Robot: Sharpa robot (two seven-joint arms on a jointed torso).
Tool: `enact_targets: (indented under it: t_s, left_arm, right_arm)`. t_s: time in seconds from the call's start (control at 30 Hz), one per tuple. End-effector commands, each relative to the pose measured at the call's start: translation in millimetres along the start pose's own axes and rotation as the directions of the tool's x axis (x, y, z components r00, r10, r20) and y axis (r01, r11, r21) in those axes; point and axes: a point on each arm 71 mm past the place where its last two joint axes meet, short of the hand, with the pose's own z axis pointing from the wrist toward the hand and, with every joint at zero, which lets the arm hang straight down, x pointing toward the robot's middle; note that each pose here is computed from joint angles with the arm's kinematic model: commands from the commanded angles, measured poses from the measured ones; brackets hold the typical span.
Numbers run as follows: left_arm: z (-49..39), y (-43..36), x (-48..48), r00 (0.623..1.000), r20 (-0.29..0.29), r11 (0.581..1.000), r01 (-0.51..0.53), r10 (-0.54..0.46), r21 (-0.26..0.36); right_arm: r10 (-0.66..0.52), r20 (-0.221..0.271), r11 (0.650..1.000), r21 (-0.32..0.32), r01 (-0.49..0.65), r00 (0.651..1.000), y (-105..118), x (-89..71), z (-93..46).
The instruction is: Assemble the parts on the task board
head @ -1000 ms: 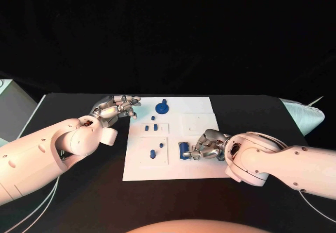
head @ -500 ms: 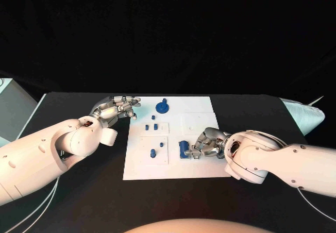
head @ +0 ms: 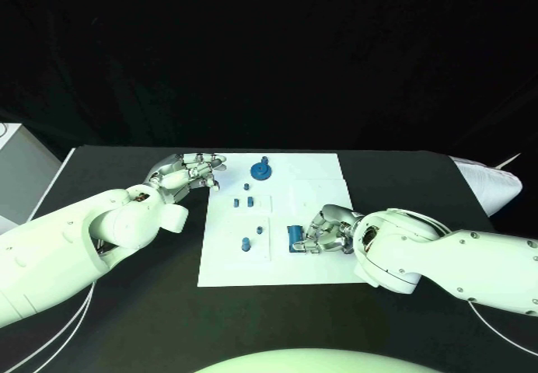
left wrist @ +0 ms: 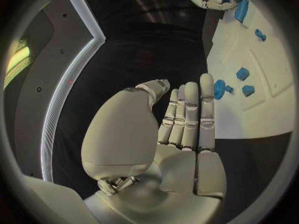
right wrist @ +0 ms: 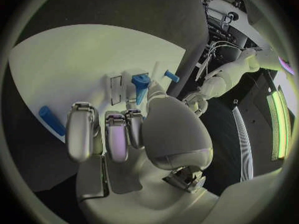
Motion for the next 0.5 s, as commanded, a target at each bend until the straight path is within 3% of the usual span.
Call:
enact_targets:
  t_s: [0.03,0.3,0.5]
  left_arm:
    - [0.2,-0.5,2.6,1.000,-0.017,1.000,0.011,-0.011,0.002]
    - [0.2,-0.4,2.5,1.000,-0.017,1.000,0.010,-0.010,0.002]
    - [0.2,-0.3,2.5,1.000,-0.017,1.000,0.010,-0.010,0.001]
  right_arm:
    - [-0.020,0.007,1.000,0.005,0.020,1.000,-0.7,0.0,0.4]
    - [-0.034,-0.063,0.999,-0.002,0.034,0.997,0.3,5.6,0.7]
    - [-0.030,-0.067,1.000,-0.002,0.030,0.997,0.0,6.1,0.5]
